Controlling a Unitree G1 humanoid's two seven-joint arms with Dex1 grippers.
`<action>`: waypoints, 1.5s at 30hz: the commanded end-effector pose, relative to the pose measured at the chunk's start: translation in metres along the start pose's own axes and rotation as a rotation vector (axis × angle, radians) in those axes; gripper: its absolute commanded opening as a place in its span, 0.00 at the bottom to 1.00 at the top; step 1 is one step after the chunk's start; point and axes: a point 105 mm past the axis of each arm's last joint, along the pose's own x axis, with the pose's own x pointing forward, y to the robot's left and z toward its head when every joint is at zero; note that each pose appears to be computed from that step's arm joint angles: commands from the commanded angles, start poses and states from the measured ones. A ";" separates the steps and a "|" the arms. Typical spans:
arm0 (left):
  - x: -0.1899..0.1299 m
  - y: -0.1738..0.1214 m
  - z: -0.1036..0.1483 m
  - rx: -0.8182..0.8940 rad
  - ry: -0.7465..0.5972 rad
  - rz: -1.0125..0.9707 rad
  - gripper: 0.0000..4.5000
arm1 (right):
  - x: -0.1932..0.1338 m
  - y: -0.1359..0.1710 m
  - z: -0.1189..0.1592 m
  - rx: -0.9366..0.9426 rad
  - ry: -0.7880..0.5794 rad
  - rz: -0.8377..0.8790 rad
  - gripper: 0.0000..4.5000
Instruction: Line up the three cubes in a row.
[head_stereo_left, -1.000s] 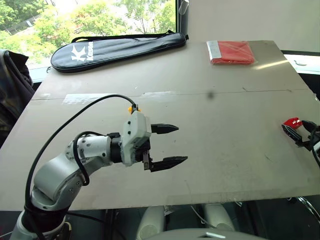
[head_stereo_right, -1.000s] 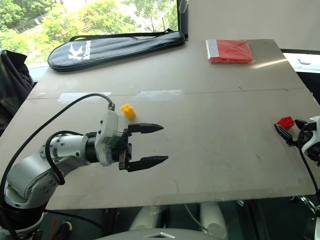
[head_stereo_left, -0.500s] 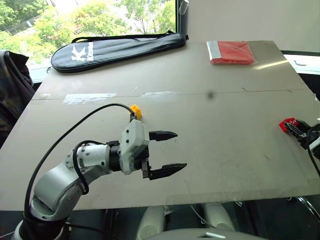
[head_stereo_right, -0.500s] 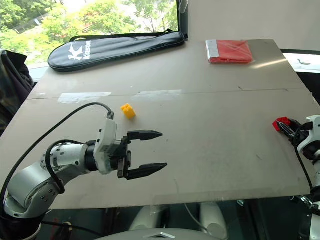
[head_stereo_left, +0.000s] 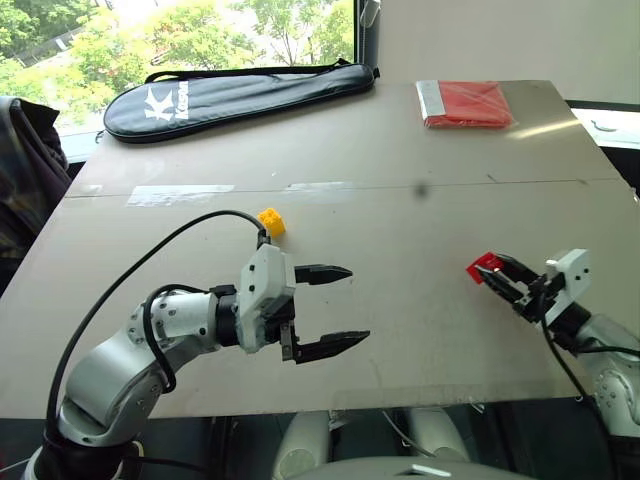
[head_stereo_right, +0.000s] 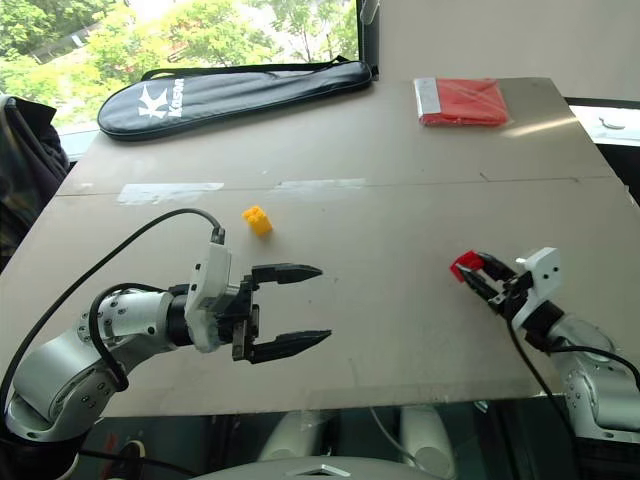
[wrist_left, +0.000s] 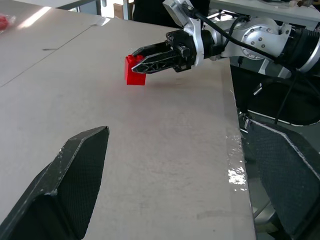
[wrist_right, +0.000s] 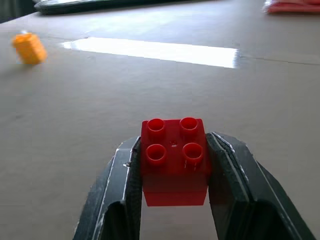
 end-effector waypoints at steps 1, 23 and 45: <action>0.000 0.000 0.005 0.032 -0.004 -0.042 1.00 | 0.006 -0.003 0.011 -0.089 -0.019 0.217 0.28; -0.033 0.019 0.001 0.189 0.120 0.121 1.00 | 0.053 -0.034 0.003 -0.307 0.168 0.718 0.28; -0.032 0.023 -0.007 0.224 0.128 0.102 1.00 | 0.054 -0.040 0.002 -0.351 0.209 0.711 0.99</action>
